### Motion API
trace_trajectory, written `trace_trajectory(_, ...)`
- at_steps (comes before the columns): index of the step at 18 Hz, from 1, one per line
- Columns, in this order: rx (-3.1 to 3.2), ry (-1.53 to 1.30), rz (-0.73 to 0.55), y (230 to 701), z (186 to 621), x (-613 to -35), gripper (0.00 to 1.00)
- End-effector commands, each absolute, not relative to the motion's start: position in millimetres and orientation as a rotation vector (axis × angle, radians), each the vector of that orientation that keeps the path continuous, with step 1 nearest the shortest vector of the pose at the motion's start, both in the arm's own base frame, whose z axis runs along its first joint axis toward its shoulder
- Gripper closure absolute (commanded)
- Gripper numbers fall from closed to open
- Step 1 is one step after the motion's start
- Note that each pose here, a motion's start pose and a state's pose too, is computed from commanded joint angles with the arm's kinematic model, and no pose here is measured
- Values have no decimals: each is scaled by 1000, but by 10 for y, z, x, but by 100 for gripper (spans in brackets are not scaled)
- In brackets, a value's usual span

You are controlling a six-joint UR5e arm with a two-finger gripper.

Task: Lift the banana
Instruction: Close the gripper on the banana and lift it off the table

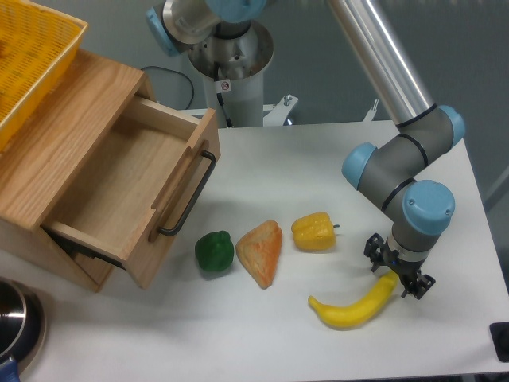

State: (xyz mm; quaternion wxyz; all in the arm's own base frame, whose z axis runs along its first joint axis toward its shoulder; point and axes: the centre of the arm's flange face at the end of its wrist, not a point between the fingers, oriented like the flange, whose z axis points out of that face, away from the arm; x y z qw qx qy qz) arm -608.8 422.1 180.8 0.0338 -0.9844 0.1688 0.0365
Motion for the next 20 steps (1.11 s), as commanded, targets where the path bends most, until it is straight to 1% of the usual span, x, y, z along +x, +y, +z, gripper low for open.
trace_trajectory(2, -3025, 521, 116, 4229, 1835, -6076, 79)
trace_trajectory(4, -3023, 523, 120, 4243, 1866, -6053, 89)
trace_trajectory(7, -3003, 524, 133, 4259, 1989, -6021, 90)
trace_trajectory(12, -2967, 513, 174, 4127, 2544, -5790, 89)
trace_trajectory(20, -3006, 498, 15, 3908, 3434, -5260, 89)
